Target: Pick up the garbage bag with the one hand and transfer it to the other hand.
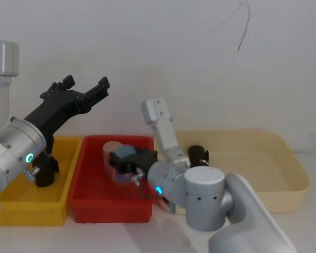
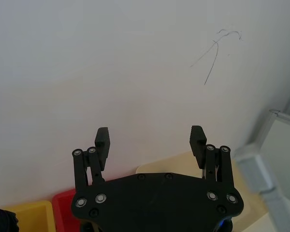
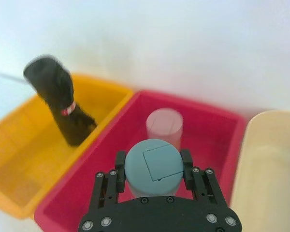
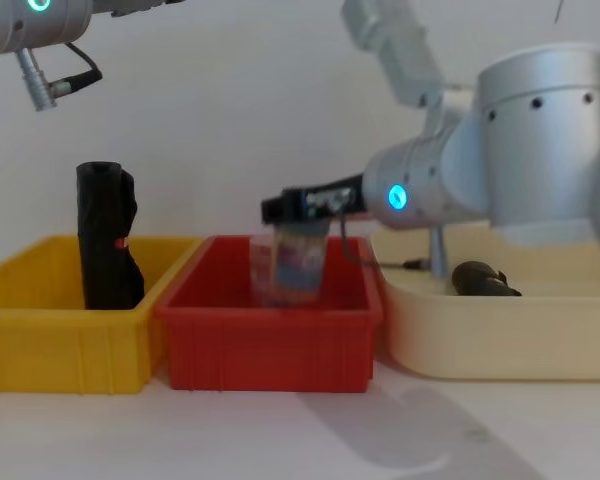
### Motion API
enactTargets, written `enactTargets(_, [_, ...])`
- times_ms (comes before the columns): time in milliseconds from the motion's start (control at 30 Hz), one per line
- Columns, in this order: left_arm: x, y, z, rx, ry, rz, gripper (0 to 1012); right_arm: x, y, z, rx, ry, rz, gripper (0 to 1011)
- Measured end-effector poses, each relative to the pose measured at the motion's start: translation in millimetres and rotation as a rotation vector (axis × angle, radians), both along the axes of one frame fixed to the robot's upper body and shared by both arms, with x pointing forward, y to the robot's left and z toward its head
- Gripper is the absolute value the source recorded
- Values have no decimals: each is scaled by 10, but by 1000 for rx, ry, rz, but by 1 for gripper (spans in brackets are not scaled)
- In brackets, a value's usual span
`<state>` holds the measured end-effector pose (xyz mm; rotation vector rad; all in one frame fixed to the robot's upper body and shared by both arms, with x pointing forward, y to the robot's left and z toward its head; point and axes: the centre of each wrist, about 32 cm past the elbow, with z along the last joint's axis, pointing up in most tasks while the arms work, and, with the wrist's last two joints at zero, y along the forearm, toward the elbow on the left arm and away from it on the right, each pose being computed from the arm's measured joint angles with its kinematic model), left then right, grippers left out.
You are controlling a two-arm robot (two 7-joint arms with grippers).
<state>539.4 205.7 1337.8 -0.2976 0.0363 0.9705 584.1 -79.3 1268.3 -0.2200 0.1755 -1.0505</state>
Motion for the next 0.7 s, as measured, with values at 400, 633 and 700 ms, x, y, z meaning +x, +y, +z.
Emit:
enactTargets(400, [0, 0, 0, 0, 0, 0, 1001, -10, -449, 368, 162, -83, -108, 647])
enactTargets(633, [0, 0, 0, 0, 0, 0, 1001, -68, -693, 431, 232, -88, -166, 647])
enactTargets(700, [0, 0, 0, 0, 0, 0, 1001, -85, -740, 425, 246, -84, -176, 647])
